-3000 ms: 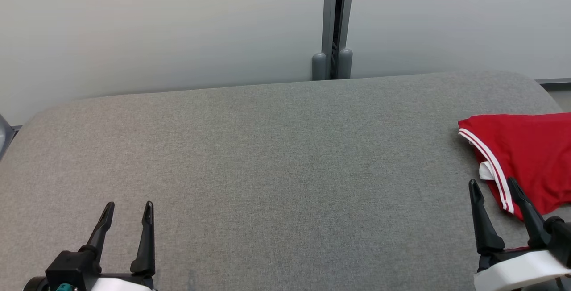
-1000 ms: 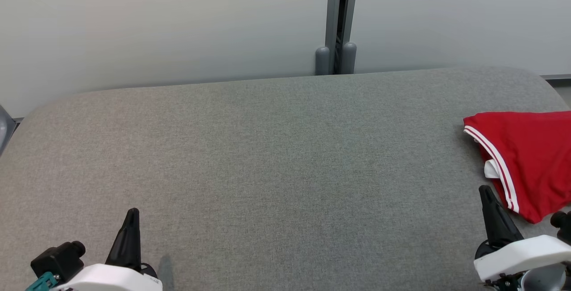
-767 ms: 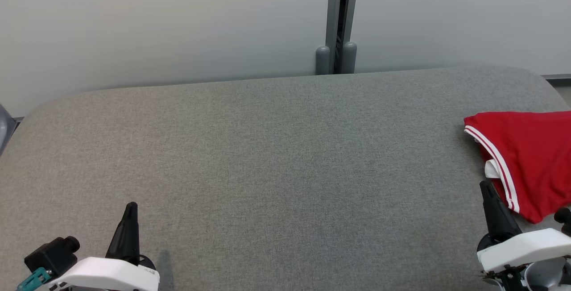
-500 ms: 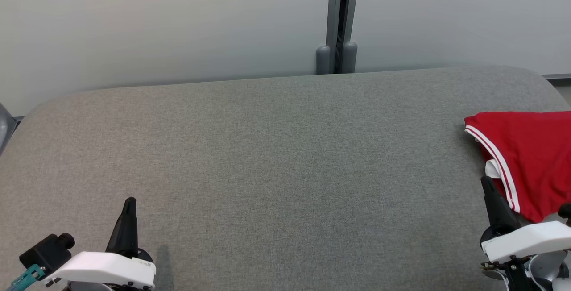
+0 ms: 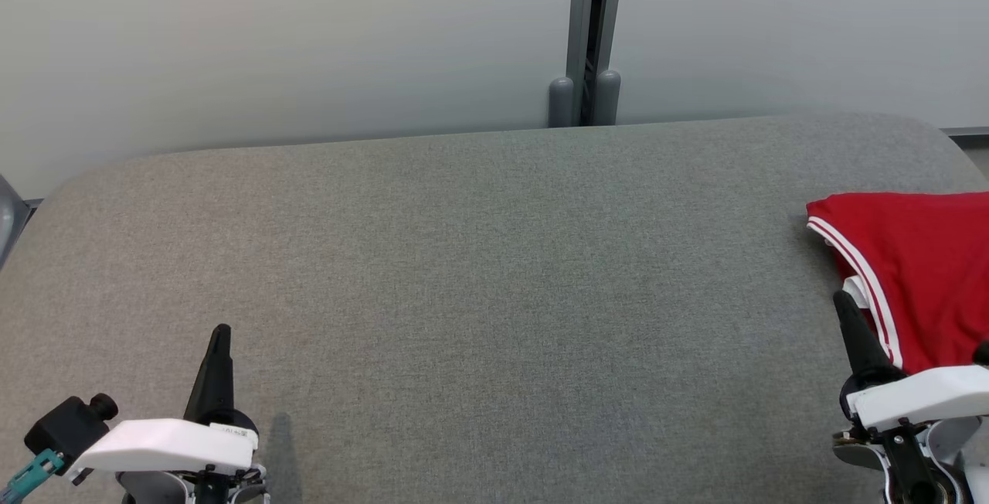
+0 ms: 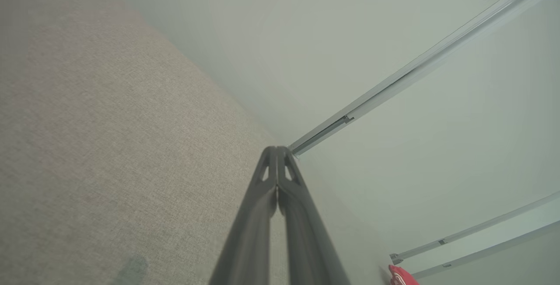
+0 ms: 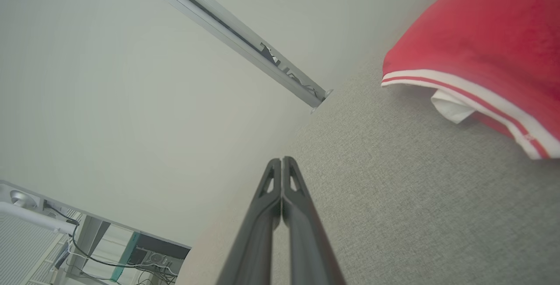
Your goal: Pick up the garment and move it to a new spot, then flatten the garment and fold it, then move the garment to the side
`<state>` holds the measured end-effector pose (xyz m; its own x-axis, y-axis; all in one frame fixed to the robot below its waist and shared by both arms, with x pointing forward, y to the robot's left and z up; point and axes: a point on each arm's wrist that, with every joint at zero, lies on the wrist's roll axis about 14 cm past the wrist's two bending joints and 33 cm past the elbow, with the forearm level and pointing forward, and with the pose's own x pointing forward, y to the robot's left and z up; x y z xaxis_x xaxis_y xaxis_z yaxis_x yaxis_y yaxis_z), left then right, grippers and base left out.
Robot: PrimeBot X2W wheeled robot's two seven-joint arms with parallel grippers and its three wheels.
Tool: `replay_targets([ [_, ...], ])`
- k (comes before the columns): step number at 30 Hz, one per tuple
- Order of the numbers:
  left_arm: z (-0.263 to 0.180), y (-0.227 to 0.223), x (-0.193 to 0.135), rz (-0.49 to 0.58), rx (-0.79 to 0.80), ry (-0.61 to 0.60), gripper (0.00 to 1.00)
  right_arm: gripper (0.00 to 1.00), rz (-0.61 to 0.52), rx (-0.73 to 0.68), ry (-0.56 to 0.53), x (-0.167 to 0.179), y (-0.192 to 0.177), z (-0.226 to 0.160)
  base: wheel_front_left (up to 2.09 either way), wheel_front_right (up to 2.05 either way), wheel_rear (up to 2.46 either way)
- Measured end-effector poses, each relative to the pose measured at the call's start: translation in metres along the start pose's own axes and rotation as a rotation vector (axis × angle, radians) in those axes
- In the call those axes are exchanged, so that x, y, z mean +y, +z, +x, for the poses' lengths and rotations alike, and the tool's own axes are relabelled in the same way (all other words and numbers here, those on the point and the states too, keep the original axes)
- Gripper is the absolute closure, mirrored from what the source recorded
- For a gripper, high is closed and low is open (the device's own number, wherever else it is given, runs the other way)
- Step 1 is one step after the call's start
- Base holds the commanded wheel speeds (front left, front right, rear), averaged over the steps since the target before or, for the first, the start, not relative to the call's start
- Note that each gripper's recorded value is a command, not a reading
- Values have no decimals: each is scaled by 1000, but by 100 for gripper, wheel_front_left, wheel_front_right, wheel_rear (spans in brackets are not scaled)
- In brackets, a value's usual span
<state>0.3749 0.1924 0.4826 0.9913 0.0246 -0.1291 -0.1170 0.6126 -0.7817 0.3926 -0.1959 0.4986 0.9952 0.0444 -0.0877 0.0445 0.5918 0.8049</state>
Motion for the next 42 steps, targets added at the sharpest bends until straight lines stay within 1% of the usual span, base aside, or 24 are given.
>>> replay_targets([
  [24,14,7,-8,-265,-27,-25,100,100,252,9,18,3,4,16,0,0,0],
  [42,21,11,-12,-421,-50,-46,100,100,396,13,39,8,8,26,0,0,0],
])
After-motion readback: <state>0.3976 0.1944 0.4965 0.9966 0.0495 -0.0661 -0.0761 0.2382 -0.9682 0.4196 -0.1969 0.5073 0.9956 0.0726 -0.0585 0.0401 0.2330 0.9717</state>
